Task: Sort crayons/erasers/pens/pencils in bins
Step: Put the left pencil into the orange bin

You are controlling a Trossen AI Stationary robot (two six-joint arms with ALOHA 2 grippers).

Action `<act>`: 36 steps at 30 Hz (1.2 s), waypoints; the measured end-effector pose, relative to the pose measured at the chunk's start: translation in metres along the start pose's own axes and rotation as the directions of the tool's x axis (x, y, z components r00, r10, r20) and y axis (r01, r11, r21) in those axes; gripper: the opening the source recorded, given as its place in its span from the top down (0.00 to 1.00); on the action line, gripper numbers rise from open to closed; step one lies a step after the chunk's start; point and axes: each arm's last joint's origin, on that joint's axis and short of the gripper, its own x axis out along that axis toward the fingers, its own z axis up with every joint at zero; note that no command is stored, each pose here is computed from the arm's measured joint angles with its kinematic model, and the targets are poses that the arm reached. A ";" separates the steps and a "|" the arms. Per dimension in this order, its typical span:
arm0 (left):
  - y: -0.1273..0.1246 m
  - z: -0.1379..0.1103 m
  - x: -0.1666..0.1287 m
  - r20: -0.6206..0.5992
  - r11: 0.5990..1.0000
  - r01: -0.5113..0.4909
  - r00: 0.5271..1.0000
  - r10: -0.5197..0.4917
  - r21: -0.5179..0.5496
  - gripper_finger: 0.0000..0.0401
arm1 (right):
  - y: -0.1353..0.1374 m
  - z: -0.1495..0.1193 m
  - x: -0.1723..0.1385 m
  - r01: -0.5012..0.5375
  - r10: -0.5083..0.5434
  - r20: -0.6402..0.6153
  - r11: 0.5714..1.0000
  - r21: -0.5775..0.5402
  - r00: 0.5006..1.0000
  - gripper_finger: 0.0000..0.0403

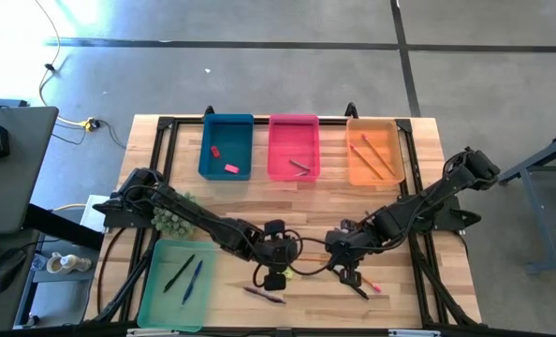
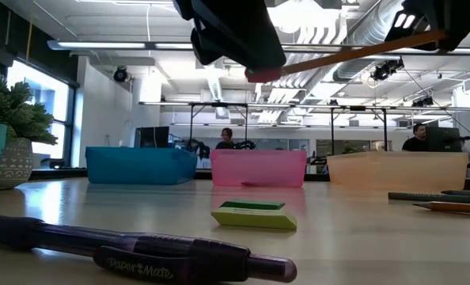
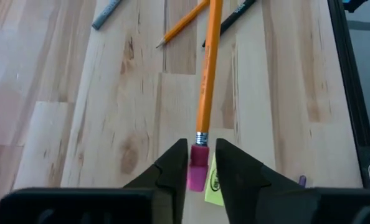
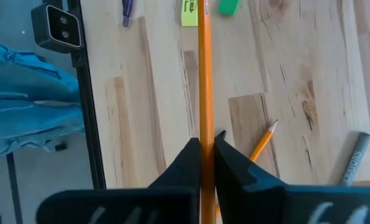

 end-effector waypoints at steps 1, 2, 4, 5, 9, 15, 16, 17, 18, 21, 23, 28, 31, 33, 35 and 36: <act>0.000 0.000 0.000 -0.001 1.000 0.002 1.000 -0.002 0.007 0.79 | 0.000 0.000 0.000 0.001 -0.001 -0.001 1.000 0.009 1.000 0.99; 0.000 0.000 0.000 -0.002 1.000 0.003 1.000 -0.003 0.013 0.77 | 0.000 0.000 0.000 0.001 -0.001 -0.001 1.000 0.015 1.000 0.99; 0.000 0.000 0.000 -0.004 1.000 0.004 1.000 -0.004 0.016 0.72 | 0.000 0.000 0.000 0.001 -0.001 -0.001 1.000 0.031 1.000 0.98; 0.000 0.000 0.000 -0.006 1.000 0.004 1.000 -0.004 0.020 0.70 | 0.000 0.000 0.000 0.002 -0.002 -0.002 0.999 0.041 1.000 0.98; 0.003 -0.002 -0.008 -0.044 0.998 -0.005 0.999 0.008 0.060 0.62 | -0.001 -0.001 0.000 0.012 -0.011 -0.013 0.997 0.079 1.000 0.99; 0.015 -0.005 -0.024 -0.114 0.995 -0.061 0.991 0.069 0.073 0.59 | -0.003 -0.003 0.000 0.041 -0.038 -0.031 0.993 0.106 0.999 0.99; 0.018 -0.006 -0.026 -0.131 0.995 -0.069 0.988 0.079 0.076 0.59 | -0.003 -0.004 0.000 0.046 -0.043 -0.029 0.993 0.107 0.999 0.99; 0.020 -0.008 -0.028 -0.153 0.994 -0.078 0.984 0.089 0.080 0.60 | -0.004 -0.004 0.000 0.055 -0.052 -0.027 0.992 0.110 0.998 0.99; 0.022 -0.008 -0.030 -0.166 0.993 -0.087 0.981 0.099 0.079 0.60 | -0.004 -0.004 0.000 0.065 -0.063 -0.024 0.991 0.119 0.998 0.99; 0.027 -0.013 -0.038 -0.218 0.989 -0.119 0.966 0.136 0.090 0.62 | -0.007 -0.006 -0.001 0.102 -0.097 -0.037 0.985 0.140 0.995 0.99; 0.030 -0.017 -0.042 -0.257 0.983 -0.151 0.951 0.173 0.103 0.63 | -0.008 -0.008 -0.002 0.124 -0.117 -0.050 0.980 0.153 0.992 0.99; 0.038 -0.026 -0.054 -0.328 0.958 -0.241 0.902 0.280 0.156 0.65 | -0.011 -0.010 -0.008 0.152 -0.148 -0.037 0.972 0.180 0.988 0.99; 0.043 -0.032 -0.058 -0.372 0.934 -0.298 0.859 0.352 0.195 0.67 | -0.014 -0.011 -0.017 0.178 -0.182 0.001 0.962 0.209 0.983 0.99; 0.044 -0.034 -0.060 -0.387 0.922 -0.322 0.838 0.384 0.215 0.67 | -0.016 -0.013 -0.025 0.191 -0.204 0.032 0.954 0.230 0.978 0.99; 0.046 -0.036 -0.062 -0.399 0.915 -0.332 0.825 0.399 0.229 0.67 | -0.018 -0.014 -0.032 0.199 -0.221 0.064 0.948 0.250 0.973 0.99; 0.047 -0.036 -0.062 -0.402 0.914 -0.334 0.823 0.401 0.229 0.67 | -0.019 -0.015 -0.036 0.205 -0.232 0.075 0.943 0.261 0.970 0.99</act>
